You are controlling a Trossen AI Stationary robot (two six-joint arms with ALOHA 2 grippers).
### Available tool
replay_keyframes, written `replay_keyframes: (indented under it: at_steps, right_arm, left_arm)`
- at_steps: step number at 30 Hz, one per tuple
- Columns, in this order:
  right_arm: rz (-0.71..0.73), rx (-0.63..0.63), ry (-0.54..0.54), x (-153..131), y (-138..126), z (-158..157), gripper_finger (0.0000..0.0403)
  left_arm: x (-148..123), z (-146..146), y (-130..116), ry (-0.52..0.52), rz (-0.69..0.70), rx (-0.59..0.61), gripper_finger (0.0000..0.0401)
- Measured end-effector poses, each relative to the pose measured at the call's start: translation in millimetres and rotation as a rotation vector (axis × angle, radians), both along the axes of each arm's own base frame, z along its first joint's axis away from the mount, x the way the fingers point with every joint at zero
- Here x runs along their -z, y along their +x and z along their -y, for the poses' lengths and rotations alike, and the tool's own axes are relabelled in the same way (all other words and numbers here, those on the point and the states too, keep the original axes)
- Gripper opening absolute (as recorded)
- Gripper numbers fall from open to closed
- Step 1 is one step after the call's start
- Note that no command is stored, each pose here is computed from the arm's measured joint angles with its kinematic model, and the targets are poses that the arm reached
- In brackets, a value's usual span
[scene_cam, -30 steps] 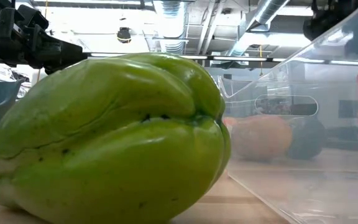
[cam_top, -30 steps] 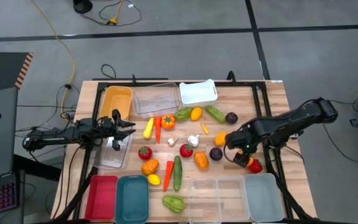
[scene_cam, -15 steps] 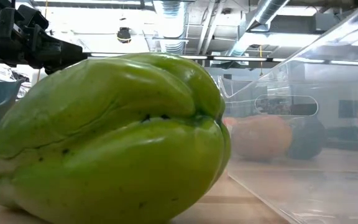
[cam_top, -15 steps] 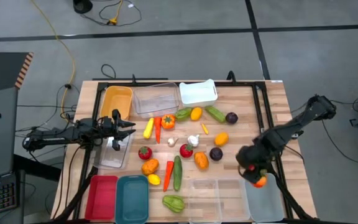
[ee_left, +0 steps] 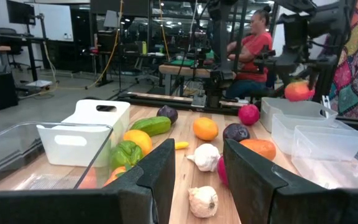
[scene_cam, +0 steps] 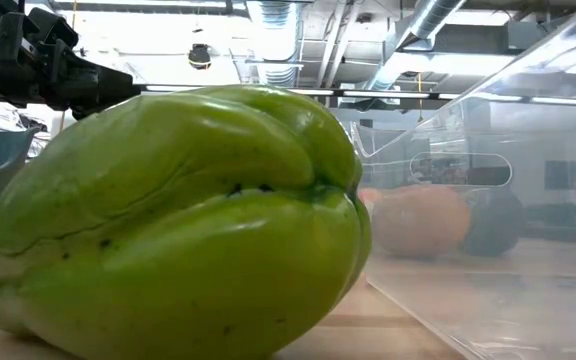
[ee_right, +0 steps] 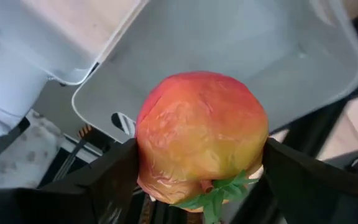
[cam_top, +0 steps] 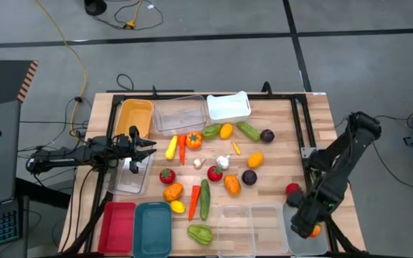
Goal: Sort produce into baskets
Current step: Put the bottom orange tomato into the gray bin, then put the right red tomato into the gray bin
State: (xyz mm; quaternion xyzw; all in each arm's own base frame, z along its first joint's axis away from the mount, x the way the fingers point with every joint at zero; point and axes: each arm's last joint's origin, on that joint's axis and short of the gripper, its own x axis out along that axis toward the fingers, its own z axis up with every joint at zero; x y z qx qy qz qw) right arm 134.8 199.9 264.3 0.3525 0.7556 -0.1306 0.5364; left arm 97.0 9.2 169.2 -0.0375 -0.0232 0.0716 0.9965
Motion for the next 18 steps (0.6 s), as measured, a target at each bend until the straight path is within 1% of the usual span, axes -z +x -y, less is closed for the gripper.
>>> replay_keyframes:
  at_steps: [3, 9, 13, 18]
  right_arm:
    - [0.006, -0.032, -0.003, 5, 1, -6, 0.037]
    - [-0.005, -0.04, -0.016, 9, 1, -8, 0.0396]
    - [-0.001, -0.037, -0.006, 6, 1, -7, 0.0395]
    - [0.013, 0.003, 0.017, -4, 3, 7, 0.0393]
  left_arm:
    - [0, 0, 0, 0.0, 0.0, 0.0, 0.0122]
    - [0, 0, 0, 0.0, 0.0, 0.0, 0.0122]
    - [0, 0, 0, 0.0, 0.0, 0.001, 0.0122]
    - [0, 0, 0, 0.0, 0.0, 0.0, 0.0122]
